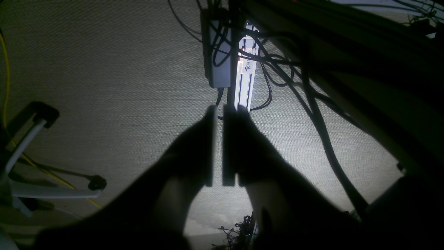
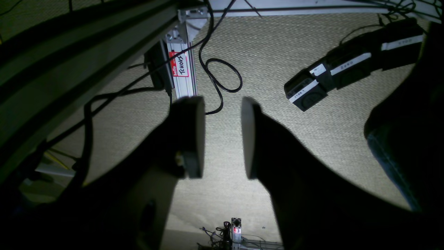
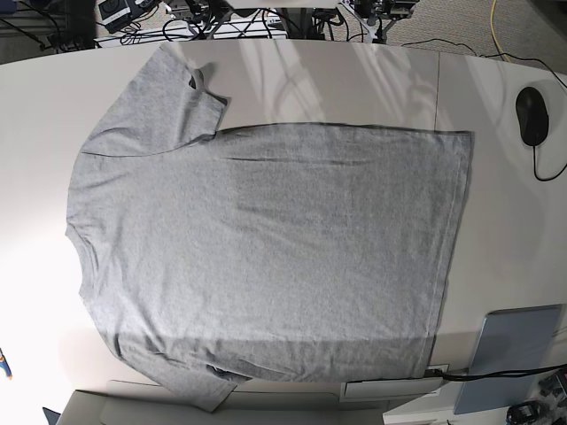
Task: Fold the T-shirt properly
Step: 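Move both grippers down toward the shirt's shoulder corners, then grasp the shirt's shoulder corners with the left and right grippers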
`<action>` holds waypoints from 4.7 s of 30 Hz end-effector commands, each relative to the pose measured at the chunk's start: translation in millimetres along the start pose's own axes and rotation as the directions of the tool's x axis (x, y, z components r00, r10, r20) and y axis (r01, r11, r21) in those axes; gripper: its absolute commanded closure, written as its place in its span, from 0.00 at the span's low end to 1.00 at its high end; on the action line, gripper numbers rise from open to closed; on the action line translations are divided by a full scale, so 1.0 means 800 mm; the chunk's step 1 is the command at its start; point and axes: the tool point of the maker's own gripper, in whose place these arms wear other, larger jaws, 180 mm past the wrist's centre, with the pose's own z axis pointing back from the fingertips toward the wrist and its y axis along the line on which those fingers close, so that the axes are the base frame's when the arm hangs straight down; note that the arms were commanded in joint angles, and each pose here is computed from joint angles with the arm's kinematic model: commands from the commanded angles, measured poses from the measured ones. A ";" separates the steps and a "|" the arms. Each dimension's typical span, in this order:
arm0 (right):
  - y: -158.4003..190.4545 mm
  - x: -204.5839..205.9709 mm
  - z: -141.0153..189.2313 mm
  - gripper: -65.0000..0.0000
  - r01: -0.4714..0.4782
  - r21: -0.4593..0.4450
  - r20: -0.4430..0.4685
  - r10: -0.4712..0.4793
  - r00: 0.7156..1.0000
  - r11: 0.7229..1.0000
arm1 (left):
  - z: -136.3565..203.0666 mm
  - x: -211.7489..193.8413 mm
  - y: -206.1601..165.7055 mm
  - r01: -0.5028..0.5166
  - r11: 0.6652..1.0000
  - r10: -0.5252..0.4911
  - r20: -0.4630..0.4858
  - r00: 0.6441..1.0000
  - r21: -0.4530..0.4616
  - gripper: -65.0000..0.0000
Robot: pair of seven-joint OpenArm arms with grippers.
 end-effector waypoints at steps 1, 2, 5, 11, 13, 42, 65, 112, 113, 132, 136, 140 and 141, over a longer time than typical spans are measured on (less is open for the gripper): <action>-0.001 -0.002 0.001 0.72 -0.004 0.000 -0.002 0.004 1.000 1.000 | 0.000 -0.002 0.000 -0.003 1.000 0.003 0.002 1.000 -0.003 0.91; -0.001 -0.002 0.001 0.72 -0.004 0.000 -0.002 0.004 1.000 1.000 | 0.000 -0.002 0.000 -0.003 1.000 0.003 0.002 1.000 -0.003 0.91; -0.001 -0.002 0.001 0.72 -0.004 0.000 -0.002 0.004 1.000 1.000 | 0.000 -0.002 0.000 -0.003 1.000 0.003 0.002 1.000 -0.003 0.91; -0.001 -0.002 0.001 0.72 -0.004 0.000 -0.002 0.004 1.000 1.000 | 0.000 -0.002 0.000 -0.003 1.000 0.003 0.002 1.000 -0.003 0.91; -0.001 -0.001 0.001 0.72 -0.004 0.000 -0.001 0.004 1.000 1.000 | 0.000 -0.002 0.000 -0.003 1.000 0.003 0.002 1.000 -0.003 0.91; -0.045 -0.080 0.062 0.72 -0.220 -0.043 -0.032 0.219 0.975 0.975 | 0.088 -0.049 0.050 0.022 1.000 -0.020 0.124 0.992 -0.018 0.91; -0.102 0.098 0.420 0.72 -0.517 -0.510 0.252 0.694 0.674 0.688 | 0.408 0.156 0.065 0.692 0.594 -0.799 0.397 0.451 0.411 0.63; -0.144 0.174 0.423 0.53 -0.742 -0.650 -0.068 0.960 0.272 0.164 | 0.287 0.285 0.124 0.899 0.249 -0.966 0.165 0.201 0.361 1.00; -0.150 0.175 0.416 0.53 -0.753 -0.642 -0.089 0.961 0.262 0.145 | 0.286 0.283 0.123 0.899 0.250 -0.965 0.165 0.203 0.358 1.00; -0.126 0.237 0.306 0.53 -0.821 -0.571 -0.155 0.983 0.095 -0.011 | 0.276 0.280 0.109 0.899 0.252 -0.964 0.175 0.200 0.357 1.00; -0.123 0.250 0.295 0.53 -0.824 -0.566 -0.157 0.983 0.091 -0.015 | 0.276 0.280 0.109 0.900 0.252 -0.964 0.176 0.200 0.357 1.00; -0.125 0.256 0.293 0.62 -0.824 -0.567 -0.161 0.983 0.089 -0.018 | 0.276 0.280 0.109 0.900 0.251 -0.964 0.177 0.199 0.357 1.00; -0.125 0.255 0.292 0.71 -0.824 -0.566 -0.161 0.983 0.090 -0.018 | 0.276 0.279 0.109 0.900 0.251 -0.964 0.176 0.199 0.356 1.00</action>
